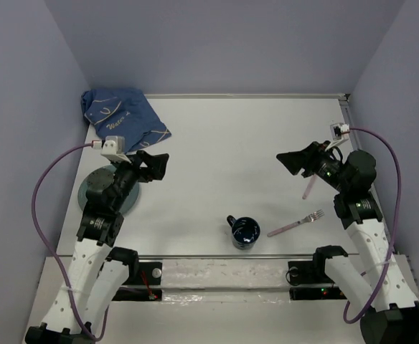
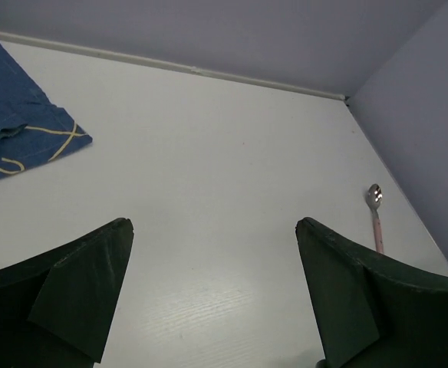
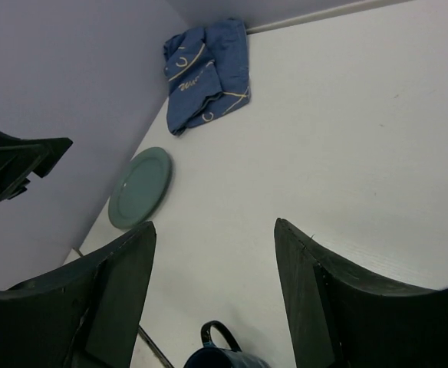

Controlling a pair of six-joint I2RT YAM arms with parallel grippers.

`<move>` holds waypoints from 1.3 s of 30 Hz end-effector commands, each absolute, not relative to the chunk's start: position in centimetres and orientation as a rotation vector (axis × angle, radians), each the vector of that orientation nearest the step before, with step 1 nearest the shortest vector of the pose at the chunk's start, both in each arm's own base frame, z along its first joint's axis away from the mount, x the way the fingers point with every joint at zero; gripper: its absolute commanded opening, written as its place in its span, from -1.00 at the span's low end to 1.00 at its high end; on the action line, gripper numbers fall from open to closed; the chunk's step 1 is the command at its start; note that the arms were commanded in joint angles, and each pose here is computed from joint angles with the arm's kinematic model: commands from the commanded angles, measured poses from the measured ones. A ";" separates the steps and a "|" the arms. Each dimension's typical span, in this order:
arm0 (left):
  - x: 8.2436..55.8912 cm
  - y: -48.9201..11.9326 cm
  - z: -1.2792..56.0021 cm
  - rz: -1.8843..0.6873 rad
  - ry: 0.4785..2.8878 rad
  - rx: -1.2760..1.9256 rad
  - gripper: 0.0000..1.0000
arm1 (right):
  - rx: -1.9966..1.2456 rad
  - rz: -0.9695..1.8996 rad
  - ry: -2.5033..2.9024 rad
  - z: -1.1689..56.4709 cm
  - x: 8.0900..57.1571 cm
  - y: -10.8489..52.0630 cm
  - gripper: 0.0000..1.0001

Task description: Set the dinner table for one person

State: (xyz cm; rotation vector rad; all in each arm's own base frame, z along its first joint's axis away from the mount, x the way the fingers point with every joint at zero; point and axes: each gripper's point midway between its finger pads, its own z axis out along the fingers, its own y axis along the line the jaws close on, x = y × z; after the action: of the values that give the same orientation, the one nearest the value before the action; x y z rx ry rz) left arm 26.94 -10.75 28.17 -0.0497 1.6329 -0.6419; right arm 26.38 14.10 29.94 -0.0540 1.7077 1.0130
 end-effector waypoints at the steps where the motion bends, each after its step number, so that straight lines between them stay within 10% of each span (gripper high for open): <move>1: 28.1 -10.4 32.0 -0.605 1.560 -0.044 0.98 | -0.083 1.012 1.662 30.6 26.7 14.2 0.38; 11: 38.2 -5.7 27.9 -0.179 1.773 -0.243 0.98 | -0.047 1.040 1.717 28.1 27.2 14.4 0.34; 16: 43.9 -1.7 20.4 0.045 1.972 -0.340 0.04 | -0.035 1.050 1.722 27.2 27.3 14.4 0.34; 28: 50.9 7.2 11.0 0.330 2.206 -0.470 0.36 | -0.077 1.113 1.774 25.0 25.5 15.5 0.33; 39: 53.2 5.0 2.9 0.185 2.470 -0.384 0.27 | -0.094 1.119 1.775 25.2 25.5 15.7 0.33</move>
State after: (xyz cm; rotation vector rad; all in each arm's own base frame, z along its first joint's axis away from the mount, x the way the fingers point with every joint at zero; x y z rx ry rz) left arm 53.08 6.55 4.53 -0.4253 2.3605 0.2806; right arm 25.68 15.27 23.79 -0.0364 1.8265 1.1058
